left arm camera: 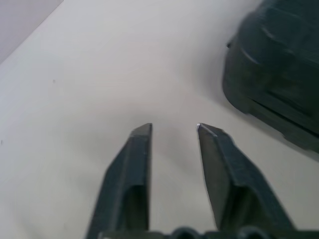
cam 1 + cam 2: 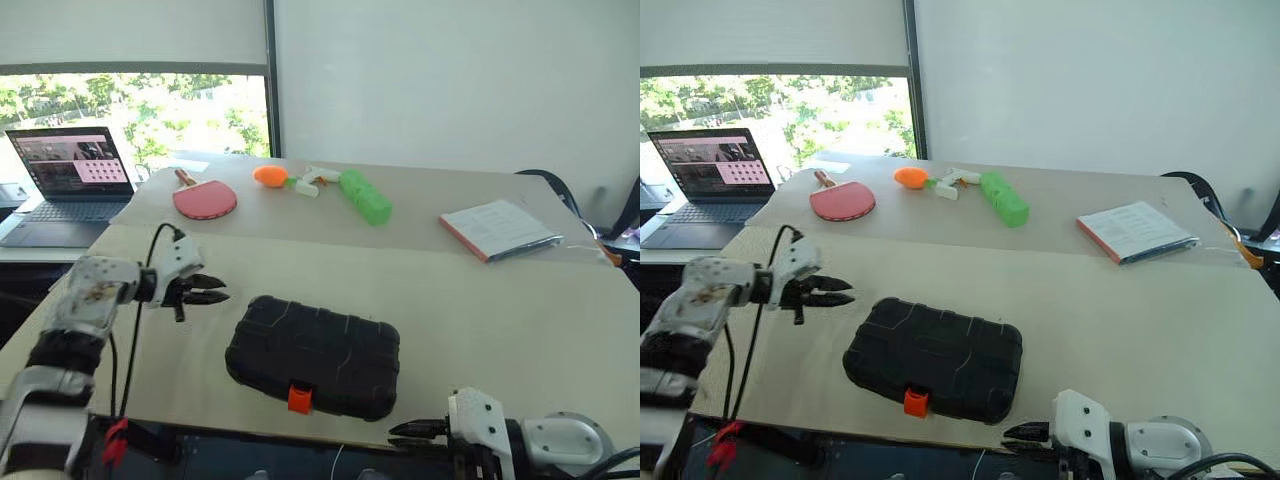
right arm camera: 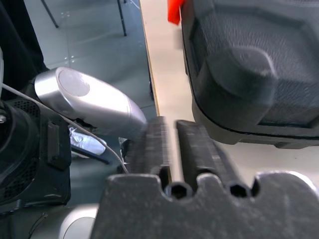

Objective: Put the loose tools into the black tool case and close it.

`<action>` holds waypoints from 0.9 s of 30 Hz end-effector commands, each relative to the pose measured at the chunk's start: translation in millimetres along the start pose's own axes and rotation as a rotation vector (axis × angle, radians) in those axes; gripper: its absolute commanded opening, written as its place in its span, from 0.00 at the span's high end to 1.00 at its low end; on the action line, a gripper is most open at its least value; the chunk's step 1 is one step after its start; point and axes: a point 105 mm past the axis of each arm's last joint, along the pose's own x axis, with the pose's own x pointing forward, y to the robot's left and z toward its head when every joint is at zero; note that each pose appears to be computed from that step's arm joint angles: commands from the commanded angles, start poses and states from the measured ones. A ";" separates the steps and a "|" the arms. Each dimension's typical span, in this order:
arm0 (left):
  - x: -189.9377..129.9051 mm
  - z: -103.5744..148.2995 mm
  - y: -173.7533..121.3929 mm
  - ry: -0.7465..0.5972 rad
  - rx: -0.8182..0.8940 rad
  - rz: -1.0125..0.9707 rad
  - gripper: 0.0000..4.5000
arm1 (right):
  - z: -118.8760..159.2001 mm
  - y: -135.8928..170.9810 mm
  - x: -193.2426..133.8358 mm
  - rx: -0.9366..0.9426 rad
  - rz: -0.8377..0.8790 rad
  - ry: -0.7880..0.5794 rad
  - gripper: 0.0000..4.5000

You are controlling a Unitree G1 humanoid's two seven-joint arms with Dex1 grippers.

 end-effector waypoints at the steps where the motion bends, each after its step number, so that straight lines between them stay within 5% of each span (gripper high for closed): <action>1: 17.4 19.1 3.7 -0.014 0.102 -0.041 0.99 | 6.4 -5.2 6.6 -0.008 0.010 -0.024 1.00; 9: 50.4 34.9 -5.3 -0.038 0.150 -0.131 0.99 | 11.4 -35.0 18.5 0.025 -0.041 -0.043 1.00; 17: 29.5 -6.8 -61.3 0.134 0.158 -0.465 0.99 | 10.5 -61.1 -2.9 -0.018 -0.123 -0.006 1.00; 21: 18.1 -12.3 -61.1 0.145 0.128 -0.418 0.99 | 7.2 -70.9 -15.4 -0.027 -0.160 0.017 1.00; 25: 7.1 5.4 -33.0 0.076 0.066 -0.262 0.99 | 7.2 -60.1 -18.1 -0.022 -0.113 0.026 1.00; 27: 1.6 34.6 -27.0 -0.025 -0.016 -0.266 0.99 | 11.1 -50.5 -16.6 -0.004 -0.064 0.013 1.00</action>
